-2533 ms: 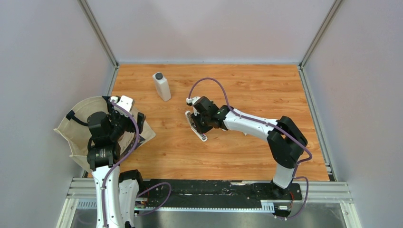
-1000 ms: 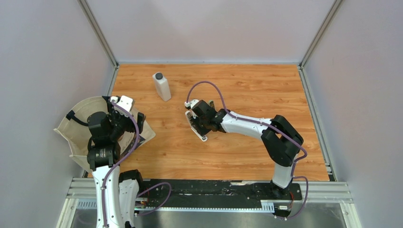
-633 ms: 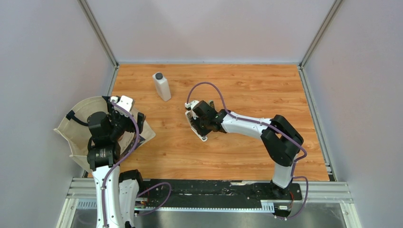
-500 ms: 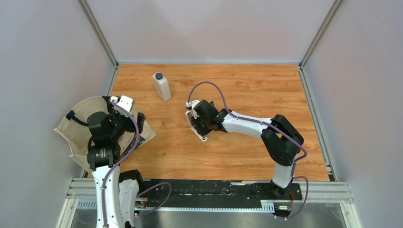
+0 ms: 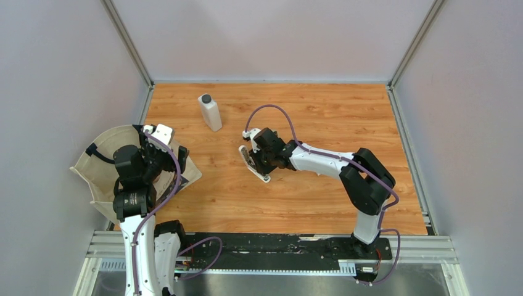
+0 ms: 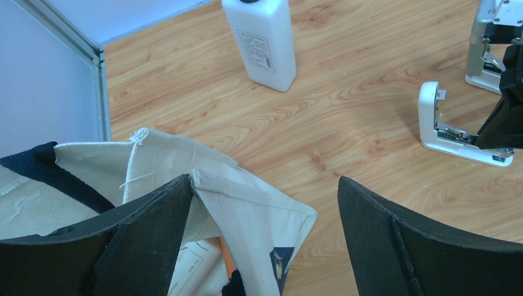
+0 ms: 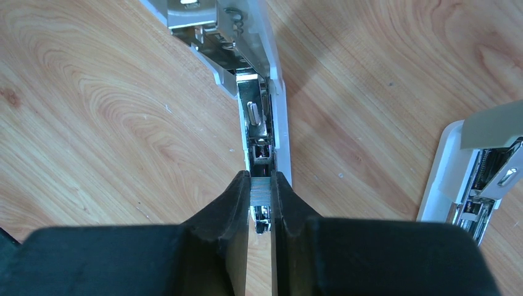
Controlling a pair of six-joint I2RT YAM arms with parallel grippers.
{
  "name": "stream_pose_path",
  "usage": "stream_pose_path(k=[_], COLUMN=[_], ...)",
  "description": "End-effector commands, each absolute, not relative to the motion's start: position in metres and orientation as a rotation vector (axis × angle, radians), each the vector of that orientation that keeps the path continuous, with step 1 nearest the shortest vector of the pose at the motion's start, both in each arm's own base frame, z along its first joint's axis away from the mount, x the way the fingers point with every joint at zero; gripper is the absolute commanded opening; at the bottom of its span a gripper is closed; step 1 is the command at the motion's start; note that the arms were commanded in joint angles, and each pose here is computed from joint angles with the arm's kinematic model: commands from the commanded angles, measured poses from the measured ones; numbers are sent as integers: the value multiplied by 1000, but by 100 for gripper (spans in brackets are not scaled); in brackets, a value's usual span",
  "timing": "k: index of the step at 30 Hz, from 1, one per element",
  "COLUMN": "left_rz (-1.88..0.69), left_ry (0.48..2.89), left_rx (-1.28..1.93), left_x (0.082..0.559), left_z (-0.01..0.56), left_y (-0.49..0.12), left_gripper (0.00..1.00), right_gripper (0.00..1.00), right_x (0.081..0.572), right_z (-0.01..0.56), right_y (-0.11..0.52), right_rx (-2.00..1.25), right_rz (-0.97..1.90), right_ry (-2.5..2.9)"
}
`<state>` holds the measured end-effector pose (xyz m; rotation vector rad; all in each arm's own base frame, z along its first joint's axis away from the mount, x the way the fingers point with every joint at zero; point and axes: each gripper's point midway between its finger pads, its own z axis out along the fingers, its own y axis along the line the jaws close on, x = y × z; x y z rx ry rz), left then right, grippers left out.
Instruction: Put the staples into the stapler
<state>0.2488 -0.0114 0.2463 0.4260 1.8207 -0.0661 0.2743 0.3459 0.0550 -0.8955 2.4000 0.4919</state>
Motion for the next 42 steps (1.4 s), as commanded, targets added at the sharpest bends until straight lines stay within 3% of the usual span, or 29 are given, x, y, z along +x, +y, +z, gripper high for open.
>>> stream_pose_path(k=[1,9,42], left_rz=[-100,-101,-99], left_ry=[1904,1904,1903], left_rx=[405,406,409], left_x=[242,243,243], left_z=[222,223,222], left_y=[-11,-11,-11], left_gripper=[96,96,96], right_gripper=[16,16,15], right_x=[281,277,277], right_z=[85,102,64], right_y=[352,352,349], right_rx=[-905,-1012,-1113], right_rz=[538,552,528], right_ry=[2293,2198,2128])
